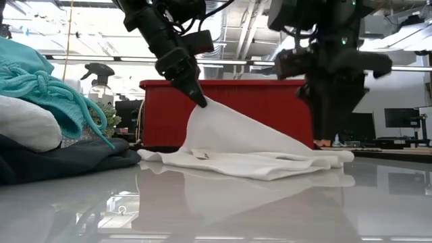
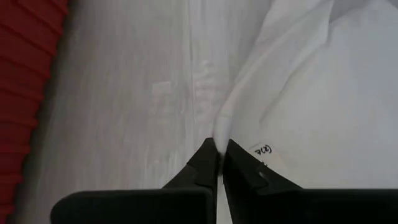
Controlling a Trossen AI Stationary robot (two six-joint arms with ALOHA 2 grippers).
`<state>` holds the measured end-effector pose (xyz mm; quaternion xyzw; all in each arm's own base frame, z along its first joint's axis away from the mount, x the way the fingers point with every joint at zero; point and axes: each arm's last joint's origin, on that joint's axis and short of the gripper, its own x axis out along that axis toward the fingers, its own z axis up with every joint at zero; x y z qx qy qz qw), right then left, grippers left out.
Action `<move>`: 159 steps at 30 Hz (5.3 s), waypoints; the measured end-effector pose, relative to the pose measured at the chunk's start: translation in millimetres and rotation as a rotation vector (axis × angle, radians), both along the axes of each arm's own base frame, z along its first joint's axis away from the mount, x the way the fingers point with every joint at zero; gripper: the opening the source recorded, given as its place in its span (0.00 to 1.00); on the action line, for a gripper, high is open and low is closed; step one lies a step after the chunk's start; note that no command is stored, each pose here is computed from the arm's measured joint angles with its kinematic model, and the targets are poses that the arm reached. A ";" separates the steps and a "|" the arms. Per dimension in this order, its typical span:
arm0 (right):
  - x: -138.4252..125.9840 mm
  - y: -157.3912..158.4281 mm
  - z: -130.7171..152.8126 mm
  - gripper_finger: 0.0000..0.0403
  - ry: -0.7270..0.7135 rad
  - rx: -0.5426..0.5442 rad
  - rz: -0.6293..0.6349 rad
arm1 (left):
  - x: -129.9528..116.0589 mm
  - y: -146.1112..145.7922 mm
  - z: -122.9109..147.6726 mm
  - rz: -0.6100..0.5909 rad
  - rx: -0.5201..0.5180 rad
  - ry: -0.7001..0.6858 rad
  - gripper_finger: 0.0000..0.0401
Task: Fold Laundry from Bin
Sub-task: Fold the white shorts
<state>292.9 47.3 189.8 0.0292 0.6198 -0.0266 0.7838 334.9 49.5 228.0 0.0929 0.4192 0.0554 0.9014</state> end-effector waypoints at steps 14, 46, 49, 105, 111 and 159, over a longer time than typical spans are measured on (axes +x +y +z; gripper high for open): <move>9.1 8.8 -0.3 0.55 -0.099 -0.006 -0.063 | 1.0 0.1 0.7 0.004 -0.002 -0.014 0.00; 14.6 0.2 -22.0 0.04 -0.028 -0.075 -0.164 | 1.3 0.2 1.0 0.005 -0.003 -0.019 0.00; 15.0 -0.2 -14.6 0.04 -0.012 -0.064 -0.165 | 2.7 1.1 2.4 0.005 0.002 -0.040 0.00; 89.3 -15.6 29.8 0.05 -0.341 0.468 0.388 | -26.1 4.3 22.4 -0.087 -0.194 0.189 0.00; 88.9 -15.6 29.5 0.06 -0.332 0.472 0.379 | -22.4 -0.2 12.4 -0.148 -0.162 0.242 0.00; 84.2 -32.8 25.6 0.06 -0.267 0.397 0.297 | -15.4 -72.4 8.6 -0.414 -0.027 0.264 0.24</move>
